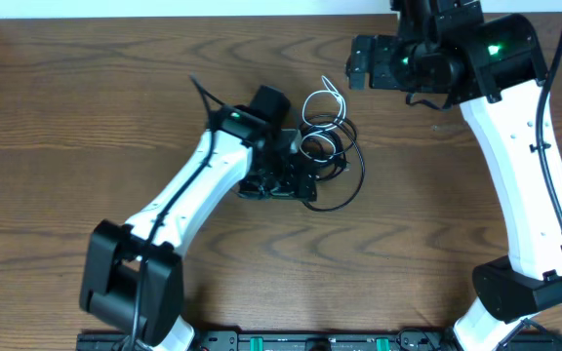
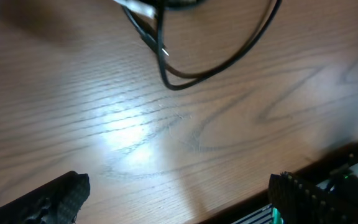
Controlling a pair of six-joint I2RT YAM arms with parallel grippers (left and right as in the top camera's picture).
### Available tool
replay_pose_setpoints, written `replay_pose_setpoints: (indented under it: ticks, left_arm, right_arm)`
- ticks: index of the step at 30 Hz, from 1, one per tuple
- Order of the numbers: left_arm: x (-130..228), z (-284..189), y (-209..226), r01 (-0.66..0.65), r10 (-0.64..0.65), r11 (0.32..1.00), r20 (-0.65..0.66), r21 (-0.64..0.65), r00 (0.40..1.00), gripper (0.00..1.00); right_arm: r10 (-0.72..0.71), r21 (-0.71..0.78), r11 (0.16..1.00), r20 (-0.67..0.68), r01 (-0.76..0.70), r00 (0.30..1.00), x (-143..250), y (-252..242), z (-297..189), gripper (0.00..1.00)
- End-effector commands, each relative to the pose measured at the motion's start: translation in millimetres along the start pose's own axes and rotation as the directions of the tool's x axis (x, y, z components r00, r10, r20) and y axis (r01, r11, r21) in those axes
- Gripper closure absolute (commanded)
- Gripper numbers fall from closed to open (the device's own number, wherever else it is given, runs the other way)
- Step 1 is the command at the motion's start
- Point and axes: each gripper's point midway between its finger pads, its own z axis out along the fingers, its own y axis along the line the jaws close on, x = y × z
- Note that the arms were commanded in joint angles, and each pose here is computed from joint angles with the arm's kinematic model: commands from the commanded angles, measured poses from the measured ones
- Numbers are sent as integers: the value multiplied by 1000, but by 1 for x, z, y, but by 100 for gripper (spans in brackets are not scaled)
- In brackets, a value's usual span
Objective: Untangle cables
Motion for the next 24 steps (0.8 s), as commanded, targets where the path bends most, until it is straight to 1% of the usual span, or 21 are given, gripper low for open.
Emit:
replay_pose_setpoints:
  ticks: [1, 4, 7, 11, 12, 14, 16, 18, 19, 21, 22, 24]
  left_arm:
    - [-7, 11, 5, -28, 29, 999, 14, -38, 999, 2]
    - [-20, 22, 16, -33, 37, 995, 35, -99, 999, 2]
    - [-28, 37, 20, -17, 20, 995, 34, -100, 999, 3]
    - [-41, 59, 24, 25, -20, 995, 43, -96, 999, 0]
    - [-43, 65, 25, 33, -29, 995, 41, -97, 999, 5]
    - [-43, 73, 28, 54, -51, 993, 27, -101, 998, 21]
    - [-41, 78, 30, 67, -66, 992, 14, -103, 998, 40]
    - [-40, 79, 27, 68, -68, 994, 4, -85, 998, 55]
    - [-39, 78, 25, 68, -68, 995, 1, -73, 998, 66]
    - [-39, 76, 19, 66, -66, 997, -1, -45, 998, 81]
    - [-39, 74, 17, 63, -63, 997, 1, -33, 998, 92]
    - [-40, 68, 12, 58, -58, 998, 11, -22, 998, 92]
  right_arm:
    - [36, 31, 999, 11, -36, 999, -5, -17, -4, 1]
    - [67, 46, 997, 5, -67, 998, -7, -31, -5, 1]
    - [100, 32, 995, -20, -100, 995, -5, -41, -6, 1]
    - [110, 48, 993, -25, -109, 994, -6, -52, -8, 1]
    - [110, 50, 993, -25, -109, 994, -6, -54, -8, 1]
    - [109, 55, 993, -27, -108, 994, -5, -55, -8, 1]
    - [103, 55, 993, -29, -101, 994, -5, -55, -8, 1]
    - [103, 55, 993, -30, -101, 994, -4, -55, -8, 1]
    - [104, 56, 993, -30, -102, 994, -4, -55, -8, 1]
    - [104, 57, 993, -31, -102, 994, -4, -55, -8, 1]
    - [104, 57, 993, -32, -102, 994, -4, -56, -7, 1]
    - [104, 57, 993, -34, -102, 994, -4, -56, -7, 1]
